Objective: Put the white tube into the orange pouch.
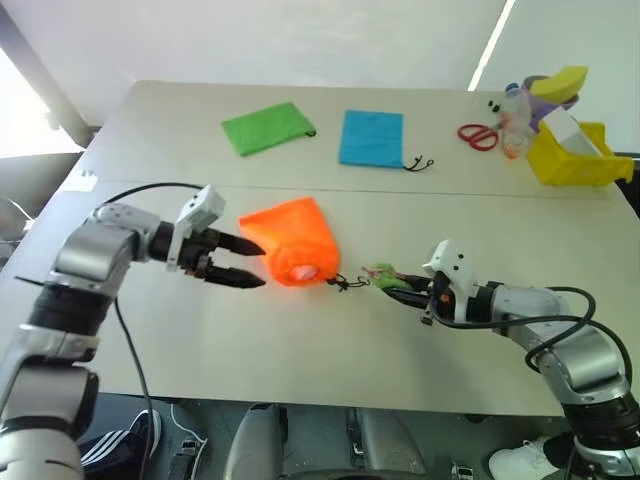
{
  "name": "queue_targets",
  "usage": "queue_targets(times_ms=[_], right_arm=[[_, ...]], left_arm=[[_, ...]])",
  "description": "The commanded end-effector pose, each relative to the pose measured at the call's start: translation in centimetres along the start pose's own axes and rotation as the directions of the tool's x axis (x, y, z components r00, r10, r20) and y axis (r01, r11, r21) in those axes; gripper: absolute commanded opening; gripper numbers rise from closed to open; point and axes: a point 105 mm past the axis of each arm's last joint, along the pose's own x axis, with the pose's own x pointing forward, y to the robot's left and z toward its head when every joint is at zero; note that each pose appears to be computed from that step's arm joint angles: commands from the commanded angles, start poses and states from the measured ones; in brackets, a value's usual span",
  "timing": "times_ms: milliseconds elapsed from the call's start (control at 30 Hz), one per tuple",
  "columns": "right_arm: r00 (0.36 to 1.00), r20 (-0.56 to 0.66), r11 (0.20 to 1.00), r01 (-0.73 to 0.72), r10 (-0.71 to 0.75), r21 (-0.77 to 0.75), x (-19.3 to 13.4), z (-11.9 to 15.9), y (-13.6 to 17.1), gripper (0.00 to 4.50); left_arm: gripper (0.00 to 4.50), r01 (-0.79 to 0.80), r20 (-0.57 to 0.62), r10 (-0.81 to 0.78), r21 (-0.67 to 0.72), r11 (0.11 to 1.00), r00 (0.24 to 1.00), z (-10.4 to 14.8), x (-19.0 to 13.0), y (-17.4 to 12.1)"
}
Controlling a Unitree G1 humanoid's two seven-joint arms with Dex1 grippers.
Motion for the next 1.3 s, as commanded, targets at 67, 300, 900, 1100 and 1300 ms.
queue_targets(times_ms=[67,300,900,1100,1300], right_arm=[[0.999,0.031,0.999,-0.014,0.015,-0.034,0.2,1.0,-0.1,0.84],[1.000,0.025,0.999,-0.018,0.019,-0.039,0.4,0.8,-0.3,0.84],[0.999,0.020,0.999,0.033,-0.032,-0.038,-0.2,0.6,-0.3,0.84],[0.999,0.023,0.998,0.049,-0.048,-0.047,-0.4,0.9,-0.5,0.84],[0.998,0.029,0.996,0.055,-0.053,-0.067,-0.7,1.5,-0.7,0.84]], left_arm=[[3.83,-0.001,0.043,-0.001,0.061,0.998,0.999,1.8,-2.0,-1.5],[3.83,-0.052,0.300,0.002,0.156,0.986,0.954,8.8,1.3,1.0],[3.83,0.326,-0.258,-0.224,0.474,0.818,0.940,4.9,13.8,3.1],[3.83,0.357,-0.373,-0.179,0.490,0.795,0.911,2.4,13.3,3.7],[3.83,0.354,-0.374,-0.182,0.469,0.809,0.909,1.4,12.9,3.8]])
